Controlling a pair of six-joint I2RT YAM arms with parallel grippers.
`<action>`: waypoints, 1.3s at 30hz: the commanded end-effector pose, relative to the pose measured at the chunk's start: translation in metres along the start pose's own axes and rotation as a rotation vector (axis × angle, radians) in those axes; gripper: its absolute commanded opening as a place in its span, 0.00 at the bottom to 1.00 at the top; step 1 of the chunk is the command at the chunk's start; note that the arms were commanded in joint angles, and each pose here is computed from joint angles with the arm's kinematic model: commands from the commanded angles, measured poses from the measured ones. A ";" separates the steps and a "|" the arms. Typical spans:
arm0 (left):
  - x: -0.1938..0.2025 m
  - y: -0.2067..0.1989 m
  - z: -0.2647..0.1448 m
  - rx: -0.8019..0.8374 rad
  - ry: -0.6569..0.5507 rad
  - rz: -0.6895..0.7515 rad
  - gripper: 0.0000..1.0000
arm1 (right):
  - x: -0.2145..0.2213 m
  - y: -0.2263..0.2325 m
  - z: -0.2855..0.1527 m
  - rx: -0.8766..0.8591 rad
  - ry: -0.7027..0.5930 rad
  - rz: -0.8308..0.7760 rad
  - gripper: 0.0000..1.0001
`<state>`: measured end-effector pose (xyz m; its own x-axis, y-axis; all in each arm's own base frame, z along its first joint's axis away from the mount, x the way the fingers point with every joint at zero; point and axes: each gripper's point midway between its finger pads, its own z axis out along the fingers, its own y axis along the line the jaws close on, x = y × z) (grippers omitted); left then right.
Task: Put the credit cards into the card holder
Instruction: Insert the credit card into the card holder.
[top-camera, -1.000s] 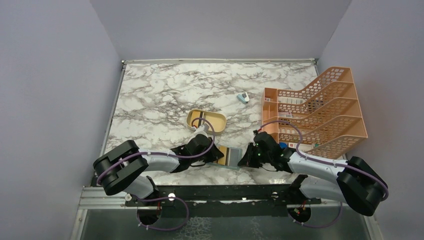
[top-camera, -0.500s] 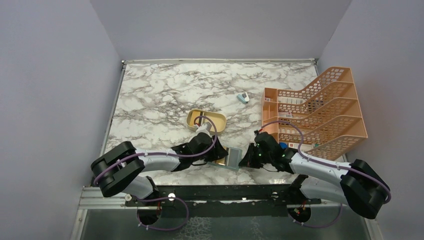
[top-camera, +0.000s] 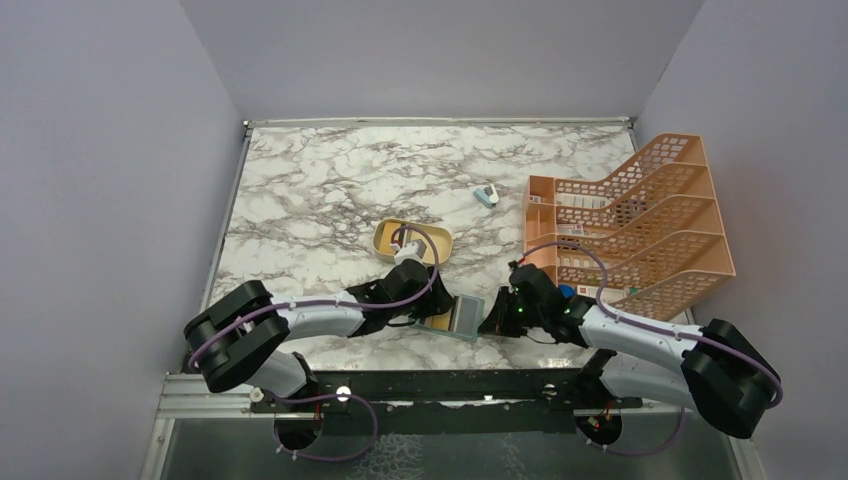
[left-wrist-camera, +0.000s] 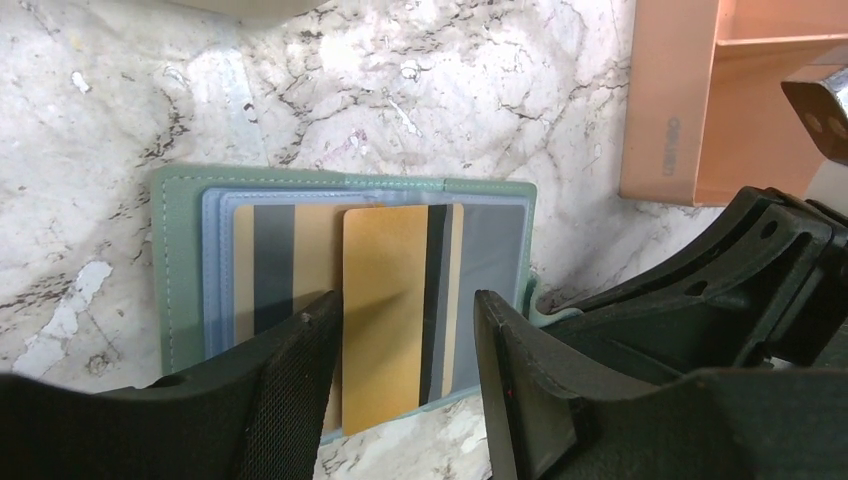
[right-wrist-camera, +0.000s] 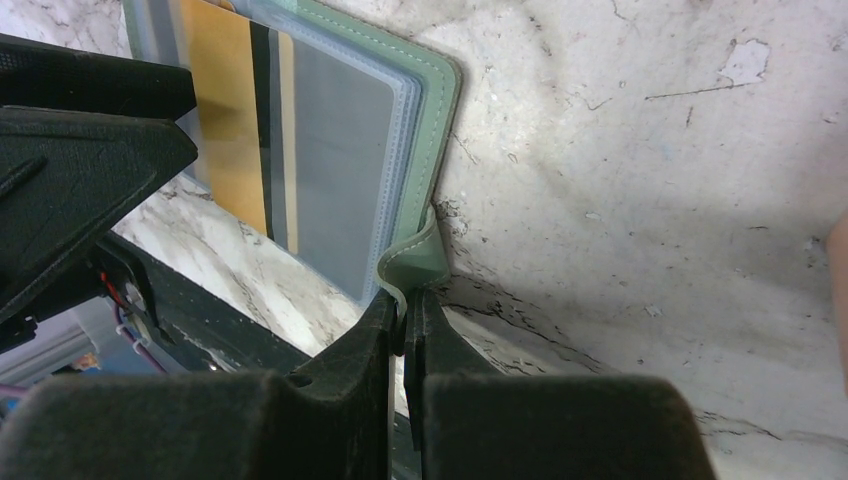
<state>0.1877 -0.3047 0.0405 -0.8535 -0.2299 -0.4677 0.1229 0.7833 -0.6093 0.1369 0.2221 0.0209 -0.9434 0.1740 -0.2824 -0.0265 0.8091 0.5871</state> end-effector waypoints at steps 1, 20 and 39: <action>0.003 -0.003 0.005 0.005 0.015 0.024 0.53 | -0.005 0.003 0.001 0.005 -0.014 -0.024 0.01; 0.021 -0.049 0.007 0.165 0.084 -0.013 0.49 | -0.014 0.007 0.006 0.008 -0.032 -0.046 0.01; 0.011 -0.058 -0.001 0.224 0.021 0.028 0.55 | -0.025 0.004 -0.009 0.080 -0.062 -0.081 0.13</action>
<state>0.1706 -0.3442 0.0491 -0.8775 -0.1830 -0.4433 0.2058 0.6911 -0.6928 0.1475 0.2229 0.0244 -0.9367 0.1327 -0.3240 -0.0687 0.8376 0.5419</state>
